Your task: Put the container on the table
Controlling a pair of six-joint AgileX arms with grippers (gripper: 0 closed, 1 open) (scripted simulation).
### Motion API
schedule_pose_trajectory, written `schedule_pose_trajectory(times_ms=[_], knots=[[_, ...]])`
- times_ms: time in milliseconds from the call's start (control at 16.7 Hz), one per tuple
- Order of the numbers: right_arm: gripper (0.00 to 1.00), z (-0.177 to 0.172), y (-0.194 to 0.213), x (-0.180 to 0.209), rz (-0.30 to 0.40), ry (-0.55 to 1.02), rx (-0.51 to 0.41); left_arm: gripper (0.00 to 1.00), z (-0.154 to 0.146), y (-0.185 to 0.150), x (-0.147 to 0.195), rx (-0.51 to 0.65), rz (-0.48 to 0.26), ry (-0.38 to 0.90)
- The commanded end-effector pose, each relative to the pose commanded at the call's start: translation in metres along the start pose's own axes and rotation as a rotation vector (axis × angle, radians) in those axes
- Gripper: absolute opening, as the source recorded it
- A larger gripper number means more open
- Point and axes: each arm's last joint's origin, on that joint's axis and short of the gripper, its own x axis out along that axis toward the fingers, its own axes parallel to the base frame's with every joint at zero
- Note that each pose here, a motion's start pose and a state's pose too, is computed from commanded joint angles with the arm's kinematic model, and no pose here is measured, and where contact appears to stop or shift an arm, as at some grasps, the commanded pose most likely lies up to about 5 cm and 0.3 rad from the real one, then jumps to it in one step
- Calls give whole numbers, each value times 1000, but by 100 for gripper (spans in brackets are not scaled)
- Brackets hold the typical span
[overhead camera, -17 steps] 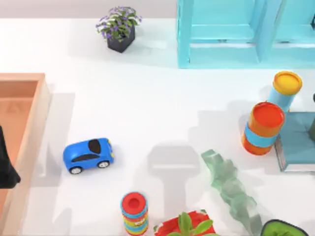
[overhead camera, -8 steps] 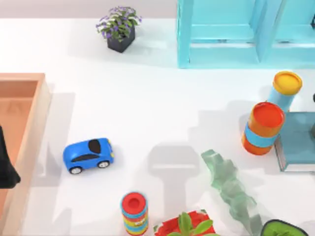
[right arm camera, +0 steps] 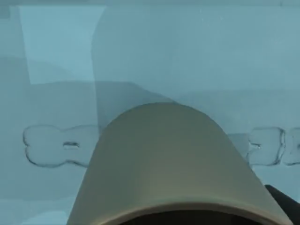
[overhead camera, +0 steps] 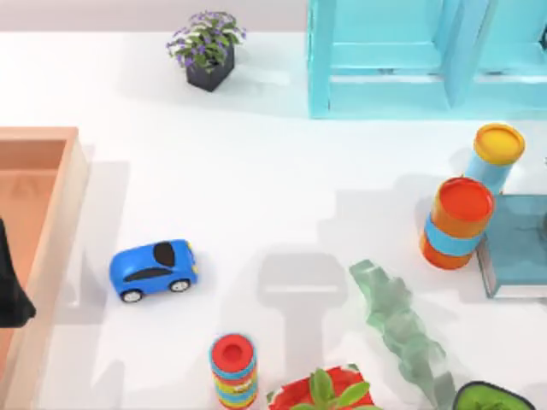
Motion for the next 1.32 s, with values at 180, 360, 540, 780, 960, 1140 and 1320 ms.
schedule_pose_trajectory(times_ms=[180, 360, 540, 780, 960, 1140, 1320], knots=[[0, -1, 0, -23, 0, 18, 0, 100, 0, 0, 0, 0, 0, 0], [0, -2, 1, -39, 0, 5, 0, 100, 0, 0, 0, 0, 0, 0], [0, -1, 1, -37, 0, 11, 0, 100, 0, 0, 0, 0, 0, 0], [0, 5, 19, -53, 17, -42, 14, 100, 0, 0, 0, 0, 0, 0], [0, 18, 71, -70, 26, -58, 29, 100, 0, 0, 0, 0, 0, 0], [0, 21, 139, -103, 64, -131, 62, 100, 0, 0, 0, 0, 0, 0], [0, 13, 188, -130, 122, -192, 68, 100, 0, 0, 0, 0, 0, 0]])
